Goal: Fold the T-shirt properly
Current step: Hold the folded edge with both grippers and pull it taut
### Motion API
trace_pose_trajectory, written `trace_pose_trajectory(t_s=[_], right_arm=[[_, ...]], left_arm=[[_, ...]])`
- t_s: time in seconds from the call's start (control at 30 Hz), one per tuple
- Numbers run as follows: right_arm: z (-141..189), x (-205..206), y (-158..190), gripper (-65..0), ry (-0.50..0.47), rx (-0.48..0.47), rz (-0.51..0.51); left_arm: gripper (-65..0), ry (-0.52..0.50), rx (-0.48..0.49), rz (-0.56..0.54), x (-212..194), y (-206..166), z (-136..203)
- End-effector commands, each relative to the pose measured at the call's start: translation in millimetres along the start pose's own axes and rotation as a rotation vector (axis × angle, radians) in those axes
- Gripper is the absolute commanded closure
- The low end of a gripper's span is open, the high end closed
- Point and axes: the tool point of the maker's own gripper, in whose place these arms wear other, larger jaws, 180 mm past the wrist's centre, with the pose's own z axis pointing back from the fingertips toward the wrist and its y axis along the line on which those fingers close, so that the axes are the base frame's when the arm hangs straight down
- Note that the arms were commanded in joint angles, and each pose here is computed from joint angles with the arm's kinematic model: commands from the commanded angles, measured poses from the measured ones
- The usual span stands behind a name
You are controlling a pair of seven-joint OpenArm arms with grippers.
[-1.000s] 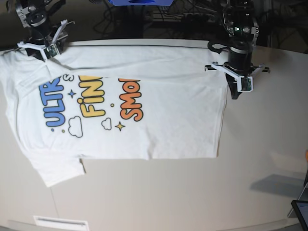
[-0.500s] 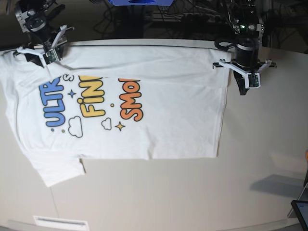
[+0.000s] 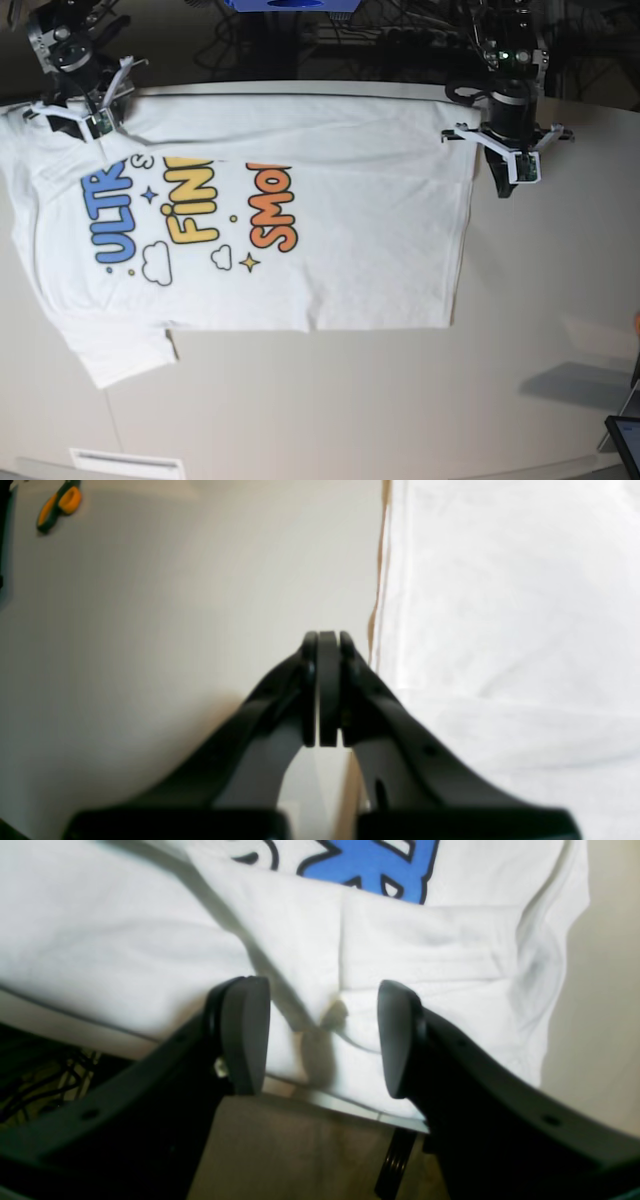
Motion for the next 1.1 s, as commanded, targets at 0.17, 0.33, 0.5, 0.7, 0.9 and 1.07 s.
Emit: trace_pose_trajectory(t_s=[0.17,0.33,0.5,0.7,0.9,1.07], right_arm=[[3,5,-7,-27.6,-0.025,-0.020,0.001],[-2,2,-14,-12.8,0.027,-0.040,-0.002],[-3,2,-16,-10.4,0.031,-0.043,-0.001],[-3,3,-16,-0.4,0.029,-0.043,-0.001],[-5,8,-19,-0.3,0.018,-0.052,-0.002],[-8,15,-23,-0.3,0.002,-0.062,-0.003]], left_arm=[[0.0,-0.040,0.007,-0.006,11,3,2],[0.0,-0.040,0.008,-0.004,10,3,2],[0.0,-0.032,0.008,-0.006,8,3,3],[0.0,-0.025,0.006,-0.006,5,3,5],[0.0,-0.025,0.006,-0.006,5,3,5],[0.0,-0.024,0.006,-0.007,5,3,5]])
